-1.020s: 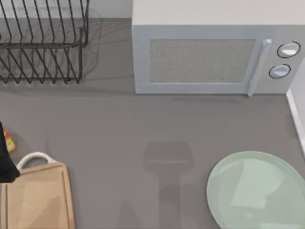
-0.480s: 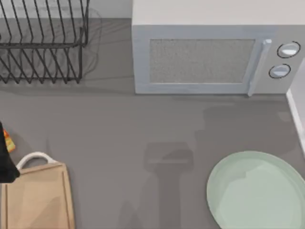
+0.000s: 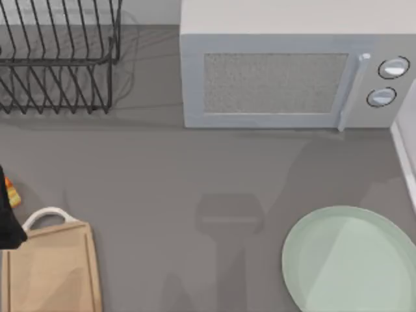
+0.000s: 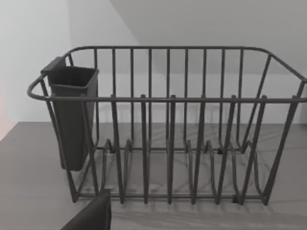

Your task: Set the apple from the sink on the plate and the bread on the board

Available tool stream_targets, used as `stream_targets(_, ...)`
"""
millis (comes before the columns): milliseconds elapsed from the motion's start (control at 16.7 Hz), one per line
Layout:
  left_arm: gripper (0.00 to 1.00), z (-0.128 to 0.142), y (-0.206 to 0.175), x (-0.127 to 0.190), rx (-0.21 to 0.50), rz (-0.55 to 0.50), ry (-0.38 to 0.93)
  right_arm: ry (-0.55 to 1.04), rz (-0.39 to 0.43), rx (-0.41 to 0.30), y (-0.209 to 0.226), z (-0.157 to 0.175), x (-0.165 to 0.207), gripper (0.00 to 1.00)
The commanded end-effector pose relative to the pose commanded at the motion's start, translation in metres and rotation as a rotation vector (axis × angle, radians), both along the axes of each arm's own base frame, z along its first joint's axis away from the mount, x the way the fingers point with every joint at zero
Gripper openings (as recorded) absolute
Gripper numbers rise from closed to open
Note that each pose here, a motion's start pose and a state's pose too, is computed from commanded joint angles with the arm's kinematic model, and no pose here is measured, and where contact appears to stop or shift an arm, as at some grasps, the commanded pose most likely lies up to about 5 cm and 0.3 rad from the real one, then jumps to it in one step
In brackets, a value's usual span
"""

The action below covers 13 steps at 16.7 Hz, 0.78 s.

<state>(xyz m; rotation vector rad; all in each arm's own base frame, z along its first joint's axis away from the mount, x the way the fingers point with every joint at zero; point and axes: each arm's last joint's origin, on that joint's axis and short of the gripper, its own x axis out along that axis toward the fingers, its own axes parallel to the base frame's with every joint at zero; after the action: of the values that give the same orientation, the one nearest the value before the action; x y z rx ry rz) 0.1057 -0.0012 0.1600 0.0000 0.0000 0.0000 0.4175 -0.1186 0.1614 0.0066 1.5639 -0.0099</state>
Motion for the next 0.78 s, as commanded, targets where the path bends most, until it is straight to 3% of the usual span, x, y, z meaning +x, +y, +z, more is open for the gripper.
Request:
stream_targets(480, 1.00, 0.000, 0.000, 0.000, 0.000, 0.000, 0.000, 0.010, 0.005, 0.003, 0.002, -0.009, 0.002, 1.00)
stream_targets(780, 1.00, 0.000, 0.000, 0.000, 0.000, 0.000, 0.000, -0.001, 0.003, 0.000, -0.001, -0.078, 0.009, 1.00)
